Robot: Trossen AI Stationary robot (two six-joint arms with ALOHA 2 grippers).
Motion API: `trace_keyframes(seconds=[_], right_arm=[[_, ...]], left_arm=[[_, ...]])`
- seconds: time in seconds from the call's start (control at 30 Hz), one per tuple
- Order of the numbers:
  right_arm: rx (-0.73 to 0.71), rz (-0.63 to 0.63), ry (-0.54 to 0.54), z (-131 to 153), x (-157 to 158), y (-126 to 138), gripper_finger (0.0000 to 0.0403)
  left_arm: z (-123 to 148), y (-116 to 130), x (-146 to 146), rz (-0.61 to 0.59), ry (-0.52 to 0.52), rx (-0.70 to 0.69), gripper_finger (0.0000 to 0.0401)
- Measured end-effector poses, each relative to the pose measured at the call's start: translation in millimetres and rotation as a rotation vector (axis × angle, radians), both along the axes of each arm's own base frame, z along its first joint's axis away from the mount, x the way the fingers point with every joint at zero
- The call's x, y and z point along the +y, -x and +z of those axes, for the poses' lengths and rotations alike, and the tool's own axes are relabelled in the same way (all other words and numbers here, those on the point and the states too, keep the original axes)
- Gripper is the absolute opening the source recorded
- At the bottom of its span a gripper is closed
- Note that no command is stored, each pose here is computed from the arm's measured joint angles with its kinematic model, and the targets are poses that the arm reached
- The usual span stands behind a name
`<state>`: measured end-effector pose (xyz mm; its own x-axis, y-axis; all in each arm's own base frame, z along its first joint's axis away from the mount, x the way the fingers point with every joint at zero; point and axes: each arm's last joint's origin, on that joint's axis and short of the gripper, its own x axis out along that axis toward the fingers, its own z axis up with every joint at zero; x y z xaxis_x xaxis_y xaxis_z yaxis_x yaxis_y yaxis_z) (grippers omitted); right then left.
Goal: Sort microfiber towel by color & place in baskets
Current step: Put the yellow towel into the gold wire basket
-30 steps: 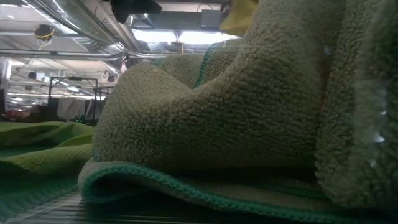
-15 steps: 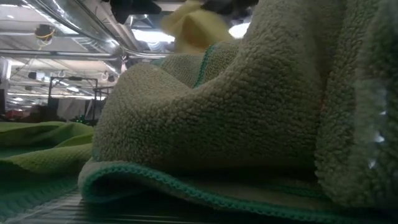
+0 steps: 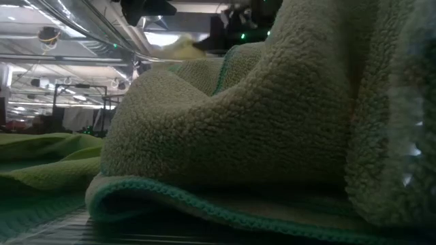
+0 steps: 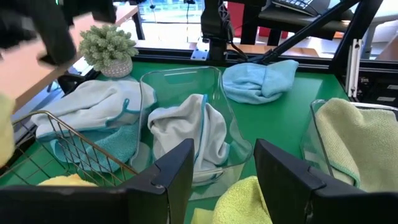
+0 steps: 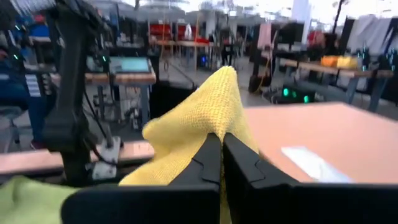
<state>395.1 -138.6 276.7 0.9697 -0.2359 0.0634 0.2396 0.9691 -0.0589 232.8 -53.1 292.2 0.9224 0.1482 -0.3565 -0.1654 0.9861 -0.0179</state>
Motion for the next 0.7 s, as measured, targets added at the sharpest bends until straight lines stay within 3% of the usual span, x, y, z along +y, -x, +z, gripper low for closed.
trace_keyframes(seconds=[0.33, 0.7], right_arm=[[0.130, -0.002, -0.049, -47, -7, -15, 0.0001], [0.262, -0.001, -0.097, -62, -6, -14, 0.0035]], left_arm=[[0, 0, 0, -0.001, 0.001, 0.000, 0.0163], [0, 0, 0, -0.002, 0.001, 0.000, 0.0163]])
